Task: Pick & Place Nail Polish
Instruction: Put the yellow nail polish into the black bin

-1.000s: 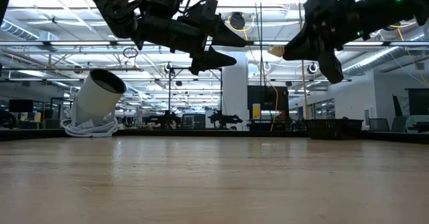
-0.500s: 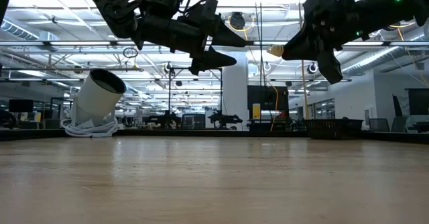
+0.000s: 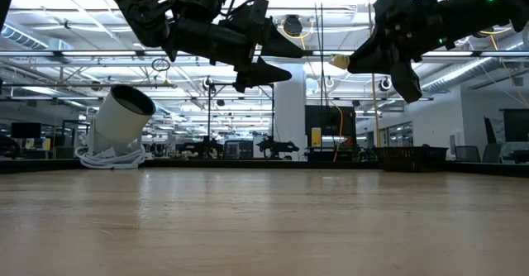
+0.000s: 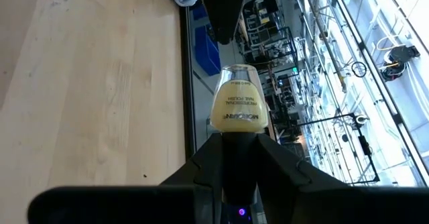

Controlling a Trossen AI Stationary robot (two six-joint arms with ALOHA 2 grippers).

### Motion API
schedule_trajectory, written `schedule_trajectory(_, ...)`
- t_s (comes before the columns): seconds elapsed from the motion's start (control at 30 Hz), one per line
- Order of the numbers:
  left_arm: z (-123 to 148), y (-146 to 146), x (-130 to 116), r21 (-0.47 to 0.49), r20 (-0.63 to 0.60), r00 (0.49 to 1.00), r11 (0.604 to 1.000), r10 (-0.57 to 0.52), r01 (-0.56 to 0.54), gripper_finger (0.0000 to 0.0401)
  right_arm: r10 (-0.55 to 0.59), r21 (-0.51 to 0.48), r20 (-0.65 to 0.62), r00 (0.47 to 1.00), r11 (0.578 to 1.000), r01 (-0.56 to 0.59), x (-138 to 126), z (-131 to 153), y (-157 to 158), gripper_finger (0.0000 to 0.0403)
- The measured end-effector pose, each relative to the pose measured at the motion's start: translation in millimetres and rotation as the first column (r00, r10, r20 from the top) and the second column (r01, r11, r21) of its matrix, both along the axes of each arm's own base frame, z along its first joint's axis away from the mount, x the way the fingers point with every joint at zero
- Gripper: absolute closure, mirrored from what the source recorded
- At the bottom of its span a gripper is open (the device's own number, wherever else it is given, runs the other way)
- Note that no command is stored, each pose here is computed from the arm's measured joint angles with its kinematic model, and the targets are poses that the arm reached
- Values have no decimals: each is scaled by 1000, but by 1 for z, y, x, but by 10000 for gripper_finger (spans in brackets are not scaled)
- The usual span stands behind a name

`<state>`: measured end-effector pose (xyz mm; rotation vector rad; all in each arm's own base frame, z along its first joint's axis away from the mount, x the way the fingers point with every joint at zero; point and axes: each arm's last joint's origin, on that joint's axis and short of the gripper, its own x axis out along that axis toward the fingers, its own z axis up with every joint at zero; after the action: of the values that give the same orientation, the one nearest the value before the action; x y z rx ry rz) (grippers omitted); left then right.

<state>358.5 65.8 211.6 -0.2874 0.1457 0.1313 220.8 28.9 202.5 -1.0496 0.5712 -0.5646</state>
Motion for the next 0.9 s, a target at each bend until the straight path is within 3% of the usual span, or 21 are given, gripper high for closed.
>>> schedule_trajectory(0.5,0,0,0,0,0,1000,1000,0,0,107,-5,24,23,1000,1000,5,0,0,0,349)
schedule_trajectory(0.7,0,0,0,0,0,1000,1000,0,0,107,-146,242,274,951,967,79,1,9,-16,349)
schedule_trajectory(0.9,0,0,0,0,0,1000,1000,0,0,107,-389,404,272,880,876,262,-12,0,-55,349)
